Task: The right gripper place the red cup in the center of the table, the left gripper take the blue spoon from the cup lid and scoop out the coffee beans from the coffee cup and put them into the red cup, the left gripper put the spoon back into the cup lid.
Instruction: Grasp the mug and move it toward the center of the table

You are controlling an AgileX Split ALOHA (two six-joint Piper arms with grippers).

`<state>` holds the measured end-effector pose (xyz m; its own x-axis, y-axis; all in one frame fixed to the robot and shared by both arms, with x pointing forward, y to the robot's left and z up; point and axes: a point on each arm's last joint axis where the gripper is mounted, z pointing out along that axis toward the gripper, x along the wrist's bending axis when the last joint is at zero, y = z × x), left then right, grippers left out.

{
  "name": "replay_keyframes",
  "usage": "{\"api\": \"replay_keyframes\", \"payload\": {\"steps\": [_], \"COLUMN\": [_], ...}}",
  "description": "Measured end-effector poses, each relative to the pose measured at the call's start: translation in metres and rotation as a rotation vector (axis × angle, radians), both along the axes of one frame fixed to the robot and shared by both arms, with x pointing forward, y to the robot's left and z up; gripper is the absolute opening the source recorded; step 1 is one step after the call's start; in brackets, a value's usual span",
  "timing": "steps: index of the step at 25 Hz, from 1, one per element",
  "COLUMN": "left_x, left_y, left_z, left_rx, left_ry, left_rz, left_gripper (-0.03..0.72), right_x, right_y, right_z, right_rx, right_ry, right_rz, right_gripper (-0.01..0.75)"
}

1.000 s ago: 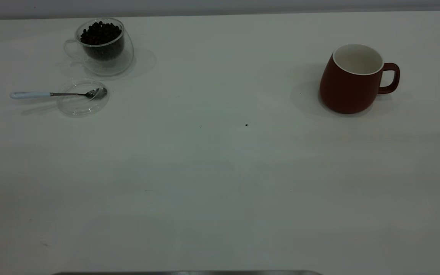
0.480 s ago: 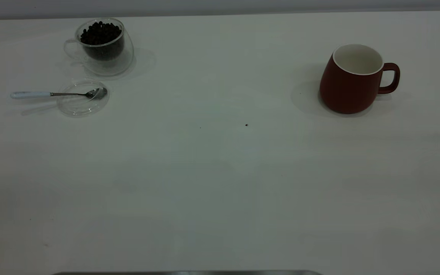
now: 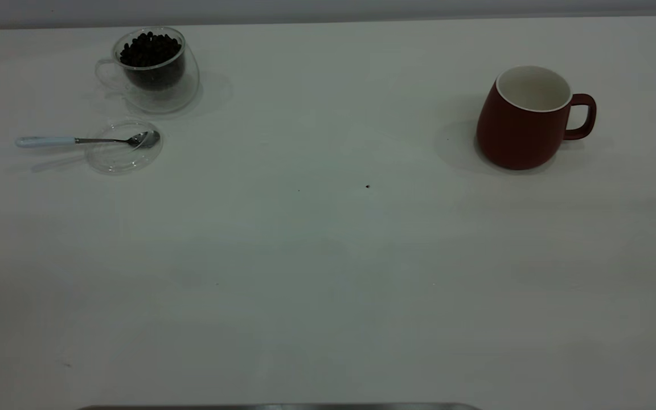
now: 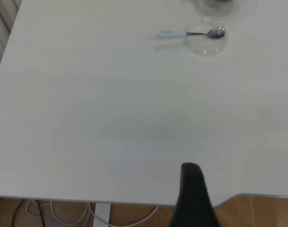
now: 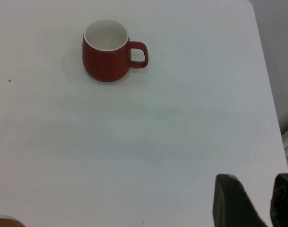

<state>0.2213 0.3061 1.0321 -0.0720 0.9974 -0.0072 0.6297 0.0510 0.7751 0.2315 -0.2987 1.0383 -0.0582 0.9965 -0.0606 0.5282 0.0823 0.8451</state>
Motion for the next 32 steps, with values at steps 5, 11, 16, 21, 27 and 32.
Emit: {"api": "replay_keyframes", "payload": {"steps": [5,11,16,21,27,32], "left_x": [0.002,0.021,0.057,0.099,0.126,0.140], "left_y": [0.000,0.000,0.000,0.000,-0.001,-0.001], "left_z": [0.006,0.050,0.074,0.077,0.076,0.070], "left_rx": [-0.019,-0.022,-0.020,-0.019,-0.013,-0.003], "left_ry": [0.012,0.031,0.127,0.235,0.214,0.250], "left_rz": [0.014,0.015,0.014,0.013,0.004,-0.007], "left_gripper": [0.595,0.595,0.595,0.595,0.595,0.595], "right_x": [0.000,0.000,0.000,0.000,0.000,0.000], "right_y": [0.000,0.000,0.000,0.000,0.000,0.000], "right_z": [0.000,0.000,0.000,0.000,0.000,0.000], "right_rx": [0.000,0.000,0.000,0.000,0.000,0.000], "right_ry": [0.000,0.000,0.000,0.000,0.000,0.000], "right_rz": [0.000,0.000,0.000,0.000,0.000,0.000], "right_gripper": [0.239,0.239,0.239,0.239,0.239,0.239]}}
